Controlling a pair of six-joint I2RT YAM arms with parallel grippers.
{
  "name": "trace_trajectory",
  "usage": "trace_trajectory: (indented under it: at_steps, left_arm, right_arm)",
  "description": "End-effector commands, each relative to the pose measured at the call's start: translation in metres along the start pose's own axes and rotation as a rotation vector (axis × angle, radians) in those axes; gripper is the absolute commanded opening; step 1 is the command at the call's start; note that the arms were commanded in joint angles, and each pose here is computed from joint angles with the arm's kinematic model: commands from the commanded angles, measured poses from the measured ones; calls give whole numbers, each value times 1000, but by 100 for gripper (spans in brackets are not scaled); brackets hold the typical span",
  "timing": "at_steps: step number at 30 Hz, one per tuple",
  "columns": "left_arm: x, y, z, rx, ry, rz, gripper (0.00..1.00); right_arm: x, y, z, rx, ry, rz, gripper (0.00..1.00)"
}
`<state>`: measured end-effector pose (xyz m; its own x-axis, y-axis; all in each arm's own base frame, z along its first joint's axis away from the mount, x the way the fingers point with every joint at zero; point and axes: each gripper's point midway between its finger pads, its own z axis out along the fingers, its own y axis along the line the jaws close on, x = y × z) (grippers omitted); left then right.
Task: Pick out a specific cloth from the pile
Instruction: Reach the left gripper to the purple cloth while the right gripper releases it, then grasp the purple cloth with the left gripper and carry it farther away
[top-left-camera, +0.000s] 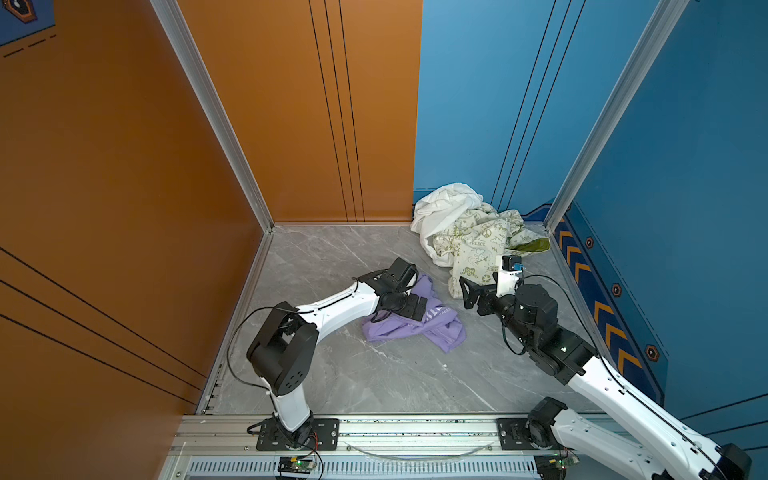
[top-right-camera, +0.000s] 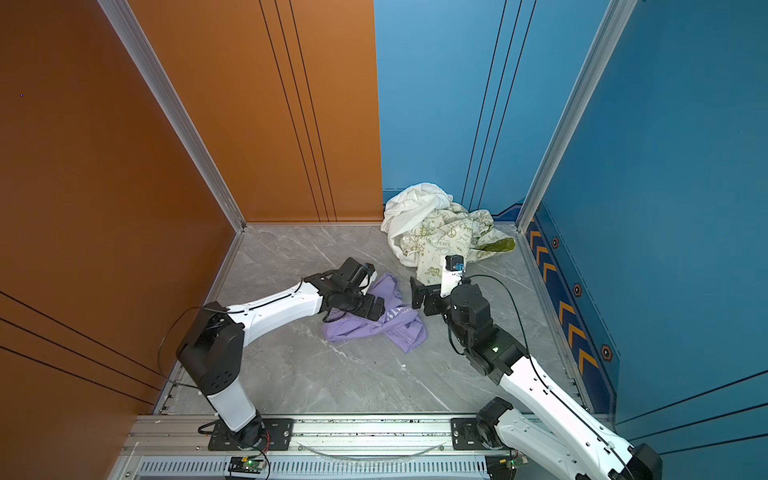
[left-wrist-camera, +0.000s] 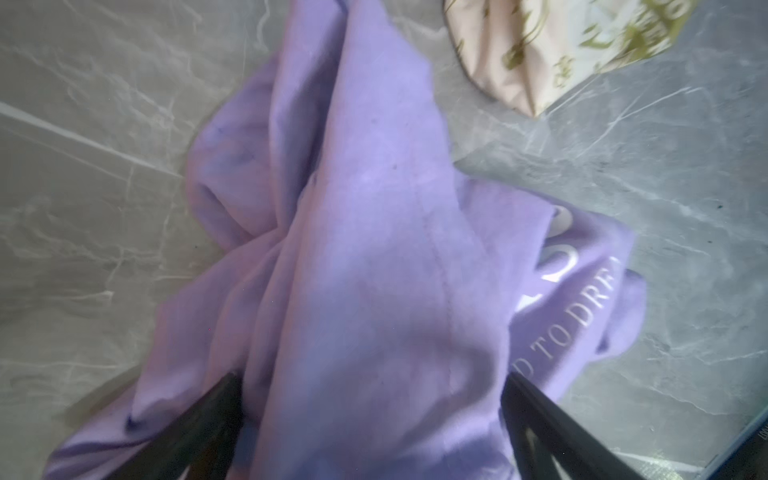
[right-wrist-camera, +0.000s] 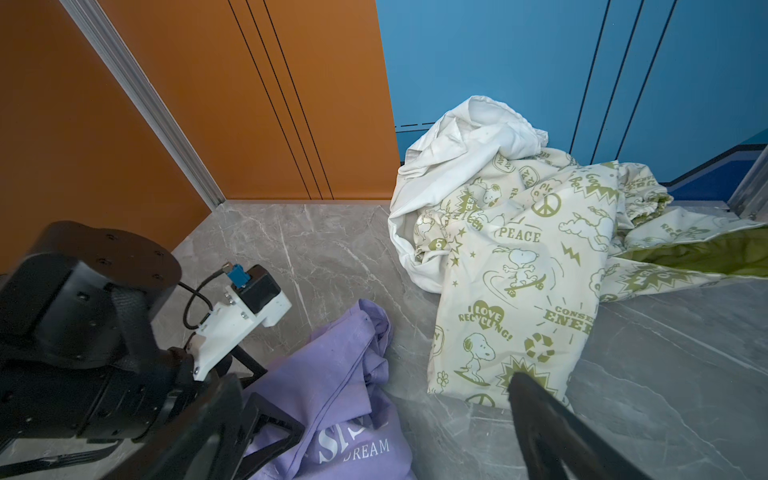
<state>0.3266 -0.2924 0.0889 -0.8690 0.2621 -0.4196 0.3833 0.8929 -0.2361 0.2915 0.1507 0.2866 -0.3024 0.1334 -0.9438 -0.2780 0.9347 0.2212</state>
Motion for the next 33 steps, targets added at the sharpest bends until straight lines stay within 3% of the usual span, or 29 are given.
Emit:
trace_trajectory:
  at_steps: [1,8,10,15,20,23,33]
  left_arm:
    - [12,2,17,-56,96,-79,98]
    - [29,10,51,-130,171,-138,99]
    - [33,15,55,-153,175,-144,93]
    - [35,26,59,-209,167,-155,53]
    - [12,37,44,-263,83,-143,13]
    - [-17,50,21,-272,-3,-159,0]
    - [-173,153,-138,-267,-455,-378,0]
  right_arm:
    - [0,-6,-2,10,-16,34,100]
    - [2,-9,-2,7,-13,48,100]
    - [2,-11,-3,8,-14,51,100]
    - [3,-15,-5,14,-18,57,100]
    - [1,-18,-7,17,-28,65,100]
    - [1,-21,-9,20,-32,68,100]
    - [-1,-26,-10,26,-38,85,100]
